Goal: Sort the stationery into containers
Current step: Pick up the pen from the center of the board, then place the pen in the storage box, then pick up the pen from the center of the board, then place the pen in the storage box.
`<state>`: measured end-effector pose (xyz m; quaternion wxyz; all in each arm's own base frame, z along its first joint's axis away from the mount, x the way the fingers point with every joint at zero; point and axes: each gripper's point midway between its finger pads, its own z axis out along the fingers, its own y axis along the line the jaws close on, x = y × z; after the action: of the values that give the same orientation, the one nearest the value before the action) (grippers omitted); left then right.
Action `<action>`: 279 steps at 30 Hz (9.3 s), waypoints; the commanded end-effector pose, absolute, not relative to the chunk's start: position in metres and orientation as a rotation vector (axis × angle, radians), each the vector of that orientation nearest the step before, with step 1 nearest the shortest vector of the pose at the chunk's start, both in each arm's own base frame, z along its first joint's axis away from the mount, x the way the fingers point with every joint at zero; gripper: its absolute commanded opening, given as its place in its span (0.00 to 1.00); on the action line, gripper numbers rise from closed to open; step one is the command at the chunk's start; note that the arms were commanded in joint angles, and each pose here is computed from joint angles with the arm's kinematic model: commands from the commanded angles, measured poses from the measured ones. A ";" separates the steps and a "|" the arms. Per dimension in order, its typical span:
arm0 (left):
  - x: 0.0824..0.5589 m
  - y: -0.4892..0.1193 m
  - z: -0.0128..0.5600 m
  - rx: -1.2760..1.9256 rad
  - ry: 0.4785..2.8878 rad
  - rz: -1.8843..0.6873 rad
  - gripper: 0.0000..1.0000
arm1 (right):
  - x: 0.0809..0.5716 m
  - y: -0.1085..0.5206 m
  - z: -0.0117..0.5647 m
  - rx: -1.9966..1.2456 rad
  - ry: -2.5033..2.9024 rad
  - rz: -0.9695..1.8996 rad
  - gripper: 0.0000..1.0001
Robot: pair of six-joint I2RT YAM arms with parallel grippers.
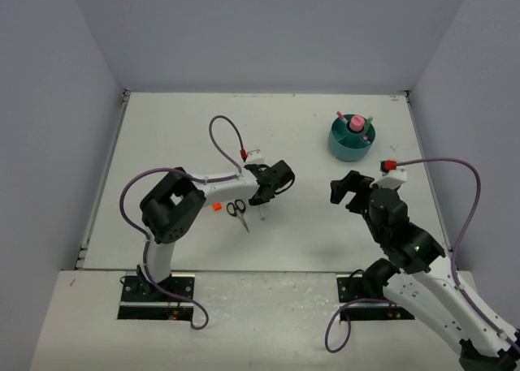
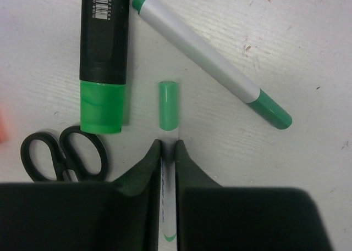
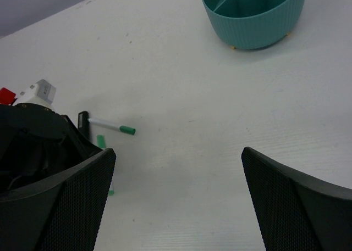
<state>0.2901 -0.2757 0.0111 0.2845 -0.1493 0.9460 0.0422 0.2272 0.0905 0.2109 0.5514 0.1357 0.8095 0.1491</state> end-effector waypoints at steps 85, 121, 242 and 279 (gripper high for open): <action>0.181 -0.249 0.163 0.263 2.068 -0.735 1.00 | 0.545 0.023 0.267 0.422 1.779 -0.236 0.00; 0.219 -0.238 0.134 -0.076 2.224 -0.394 1.00 | 0.493 0.026 0.323 0.462 1.793 -0.133 0.67; 0.293 -0.312 0.219 -0.784 2.164 -0.623 0.05 | 0.236 0.275 0.218 0.089 1.906 1.192 0.00; 0.164 -0.352 0.300 0.993 1.412 -1.125 0.00 | 0.140 0.232 0.280 -0.761 1.976 1.005 0.00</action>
<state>0.1822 -0.3403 0.2764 0.5013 0.3739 0.6570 -0.4211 0.1429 0.2306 0.2509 0.3555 -0.2876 0.8064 0.3750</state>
